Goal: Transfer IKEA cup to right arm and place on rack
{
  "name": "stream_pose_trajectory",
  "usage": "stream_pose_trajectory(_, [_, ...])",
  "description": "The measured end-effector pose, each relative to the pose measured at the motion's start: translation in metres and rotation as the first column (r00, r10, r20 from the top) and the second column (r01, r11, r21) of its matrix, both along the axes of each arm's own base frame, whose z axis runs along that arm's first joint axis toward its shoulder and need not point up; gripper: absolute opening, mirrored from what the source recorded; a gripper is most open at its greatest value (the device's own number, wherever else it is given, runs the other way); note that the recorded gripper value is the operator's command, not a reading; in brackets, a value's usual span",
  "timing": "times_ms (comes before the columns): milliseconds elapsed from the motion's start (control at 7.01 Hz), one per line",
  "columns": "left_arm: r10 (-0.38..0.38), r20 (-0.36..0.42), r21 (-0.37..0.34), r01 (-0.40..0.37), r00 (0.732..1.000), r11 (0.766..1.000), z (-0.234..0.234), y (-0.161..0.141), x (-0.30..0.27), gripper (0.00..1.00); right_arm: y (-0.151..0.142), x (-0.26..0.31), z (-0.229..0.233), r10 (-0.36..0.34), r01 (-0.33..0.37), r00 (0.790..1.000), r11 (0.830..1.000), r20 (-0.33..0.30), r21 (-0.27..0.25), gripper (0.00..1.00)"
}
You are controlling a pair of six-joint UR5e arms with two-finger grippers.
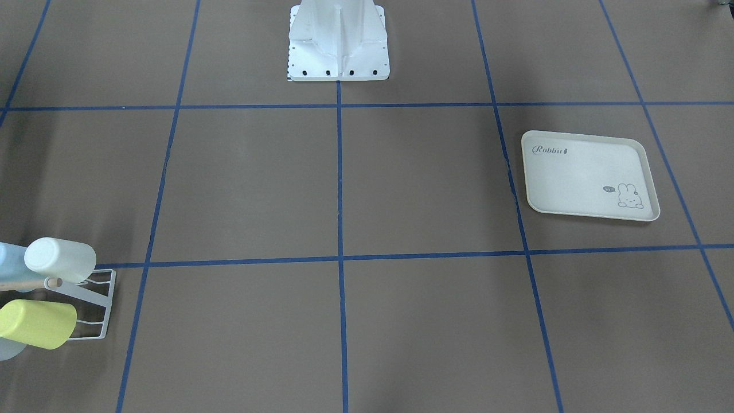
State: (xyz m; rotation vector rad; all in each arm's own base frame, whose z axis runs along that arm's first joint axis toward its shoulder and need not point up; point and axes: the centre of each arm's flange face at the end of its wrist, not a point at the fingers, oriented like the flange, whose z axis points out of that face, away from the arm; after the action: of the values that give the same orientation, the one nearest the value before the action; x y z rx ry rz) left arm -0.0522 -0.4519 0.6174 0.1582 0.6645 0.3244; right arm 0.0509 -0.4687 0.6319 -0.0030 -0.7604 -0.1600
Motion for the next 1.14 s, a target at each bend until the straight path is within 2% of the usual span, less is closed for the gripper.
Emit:
stream_pose_trajectory(285, [-0.002, 0.001, -0.003, 0.002, 1.000, 1.000, 0.001, 0.000, -0.001, 1.00, -0.004, -0.003, -0.005, 0.057, -0.058, 0.997, 0.998, 0.042, 0.031, 1.00])
stream_pose_trajectory(571, [-0.003, -0.003, -0.004, 0.003, 1.000, 1.000, 0.002, 0.000, -0.001, 1.00, -0.006, -0.003, 0.004, 0.122, -0.123, 0.991, 0.992, 0.052, 0.028, 1.00])
stream_pose_trajectory(1141, [-0.006, -0.011, -0.011, 0.006, 1.000, 1.000, 0.002, 0.000, -0.001, 1.00, -0.011, -0.002, 0.001, 0.139, -0.141, 0.989, 0.989, 0.055, 0.037, 1.00])
